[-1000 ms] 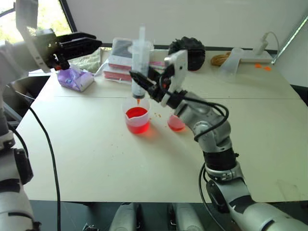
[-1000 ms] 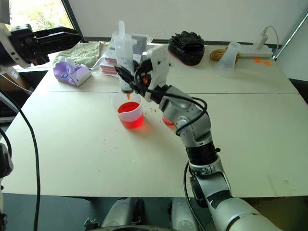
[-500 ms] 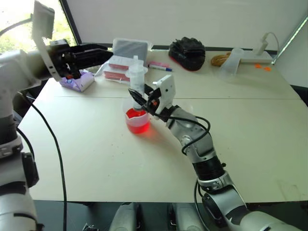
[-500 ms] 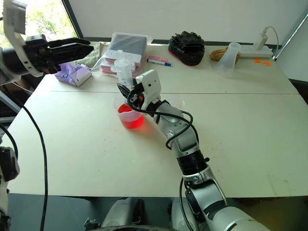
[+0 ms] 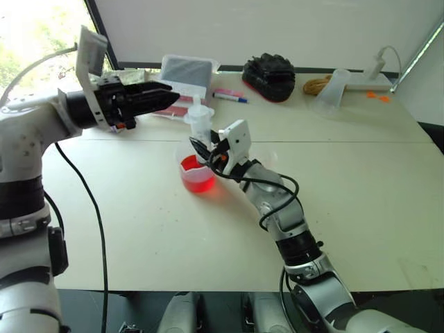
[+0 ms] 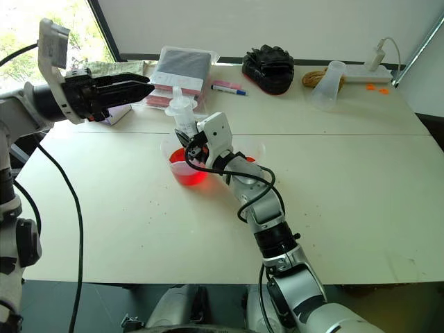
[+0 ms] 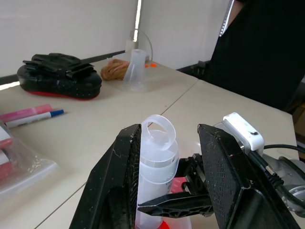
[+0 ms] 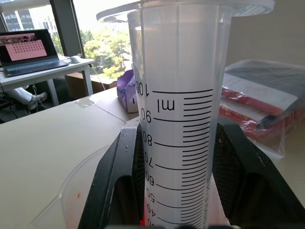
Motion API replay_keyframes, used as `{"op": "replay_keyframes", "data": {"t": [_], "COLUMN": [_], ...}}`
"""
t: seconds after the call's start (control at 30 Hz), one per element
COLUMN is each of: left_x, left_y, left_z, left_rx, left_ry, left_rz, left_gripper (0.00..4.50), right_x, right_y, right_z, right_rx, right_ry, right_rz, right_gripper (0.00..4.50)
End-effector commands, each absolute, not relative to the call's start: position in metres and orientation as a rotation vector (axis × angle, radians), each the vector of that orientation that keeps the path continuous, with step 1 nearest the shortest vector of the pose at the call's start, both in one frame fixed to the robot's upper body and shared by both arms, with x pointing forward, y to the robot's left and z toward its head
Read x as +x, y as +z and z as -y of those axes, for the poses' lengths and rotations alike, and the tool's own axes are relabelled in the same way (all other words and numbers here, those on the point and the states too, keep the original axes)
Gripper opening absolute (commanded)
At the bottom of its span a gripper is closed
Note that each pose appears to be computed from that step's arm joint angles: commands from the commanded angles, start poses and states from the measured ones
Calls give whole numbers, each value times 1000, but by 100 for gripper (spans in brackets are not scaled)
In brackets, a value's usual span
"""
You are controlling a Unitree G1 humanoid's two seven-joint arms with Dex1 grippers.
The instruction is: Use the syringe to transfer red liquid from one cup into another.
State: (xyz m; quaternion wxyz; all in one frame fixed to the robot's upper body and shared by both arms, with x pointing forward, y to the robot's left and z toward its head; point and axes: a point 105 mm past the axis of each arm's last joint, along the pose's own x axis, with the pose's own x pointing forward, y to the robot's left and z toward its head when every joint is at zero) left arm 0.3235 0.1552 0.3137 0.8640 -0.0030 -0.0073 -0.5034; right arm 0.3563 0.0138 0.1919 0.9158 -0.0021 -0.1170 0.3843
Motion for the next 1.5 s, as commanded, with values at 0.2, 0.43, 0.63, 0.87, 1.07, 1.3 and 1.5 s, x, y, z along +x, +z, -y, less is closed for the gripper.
{"op": "replay_keyframes", "data": {"t": [0.2, 0.43, 0.63, 0.87, 1.07, 1.3, 1.5], "left_x": [320, 324, 326, 330, 334, 338, 339], "left_y": [311, 296, 291, 287, 282, 282, 281], "left_z": [-145, -139, -131, -125, -121, -112, -111], "left_rx": [-5, -11, -24, -42, -56, -77, -93], "left_ry": [-1085, -1101, -1128, -1151, -1166, -1189, -1196], "left_rz": [16, -27, -42, -57, -67, -52, -52], "left_gripper": [194, 194, 194, 194, 194, 194, 4], "right_x": [348, 347, 346, 344, 342, 341, 341], "right_y": [206, 205, 206, 205, 203, 202, 201], "right_z": [-15, -16, -17, -18, -17, -17, -17], "right_rx": [-8, -19, -27, -34, -42, -48, -50], "right_ry": [805, 811, 817, 824, 825, 827, 825], "right_rz": [308, 310, 310, 308, 303, 299, 295], "right_gripper": [134, 134, 134, 134, 134, 134, 134]}}
